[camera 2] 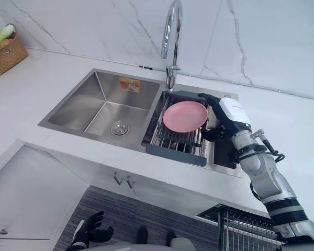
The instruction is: Walk over to the sink, pick up the cup, carry it to the dishwasher, place the cup inside the dishwasher, then close the dishwasher door
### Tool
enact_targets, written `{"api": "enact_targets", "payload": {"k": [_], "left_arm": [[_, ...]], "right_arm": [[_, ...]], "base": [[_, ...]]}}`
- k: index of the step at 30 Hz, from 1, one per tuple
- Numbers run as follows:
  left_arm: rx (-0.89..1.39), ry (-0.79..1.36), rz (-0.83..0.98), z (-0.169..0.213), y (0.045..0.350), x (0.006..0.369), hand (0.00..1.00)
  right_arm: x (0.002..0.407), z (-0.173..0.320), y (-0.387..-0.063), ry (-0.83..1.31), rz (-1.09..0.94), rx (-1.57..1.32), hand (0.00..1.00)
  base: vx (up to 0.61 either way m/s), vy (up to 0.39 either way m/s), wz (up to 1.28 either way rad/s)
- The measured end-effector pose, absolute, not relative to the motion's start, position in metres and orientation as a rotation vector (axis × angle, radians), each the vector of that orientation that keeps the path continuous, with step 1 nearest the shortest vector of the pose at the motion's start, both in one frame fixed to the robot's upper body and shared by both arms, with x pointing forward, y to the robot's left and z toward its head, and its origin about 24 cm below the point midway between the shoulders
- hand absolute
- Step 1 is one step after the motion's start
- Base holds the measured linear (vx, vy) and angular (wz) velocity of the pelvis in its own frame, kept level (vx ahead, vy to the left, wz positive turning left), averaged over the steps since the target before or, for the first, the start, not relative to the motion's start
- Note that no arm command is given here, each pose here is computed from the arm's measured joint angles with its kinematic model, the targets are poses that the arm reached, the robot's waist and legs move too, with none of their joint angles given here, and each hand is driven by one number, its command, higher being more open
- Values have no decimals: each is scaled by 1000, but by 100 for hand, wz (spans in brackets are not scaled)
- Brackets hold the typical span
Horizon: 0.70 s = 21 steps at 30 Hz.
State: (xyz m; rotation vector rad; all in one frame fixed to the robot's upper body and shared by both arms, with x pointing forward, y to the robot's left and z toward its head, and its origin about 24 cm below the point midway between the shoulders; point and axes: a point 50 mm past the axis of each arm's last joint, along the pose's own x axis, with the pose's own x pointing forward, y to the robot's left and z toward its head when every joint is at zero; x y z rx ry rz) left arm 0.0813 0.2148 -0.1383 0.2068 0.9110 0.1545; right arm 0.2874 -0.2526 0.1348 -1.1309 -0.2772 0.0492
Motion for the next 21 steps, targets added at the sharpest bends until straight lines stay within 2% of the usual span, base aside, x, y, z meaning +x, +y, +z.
{"api": "enact_targets", "payload": {"k": [8,21], "left_arm": [[206,903,151,-138,214,85,90],[206,905,154,-138,215,84,90]], "right_arm": [[295,154,-248,-348,39,-1142,90],[297,136,-267,-208,80,-1224,90]], "base": [[15,-3,1],[3,-1,0]]}}
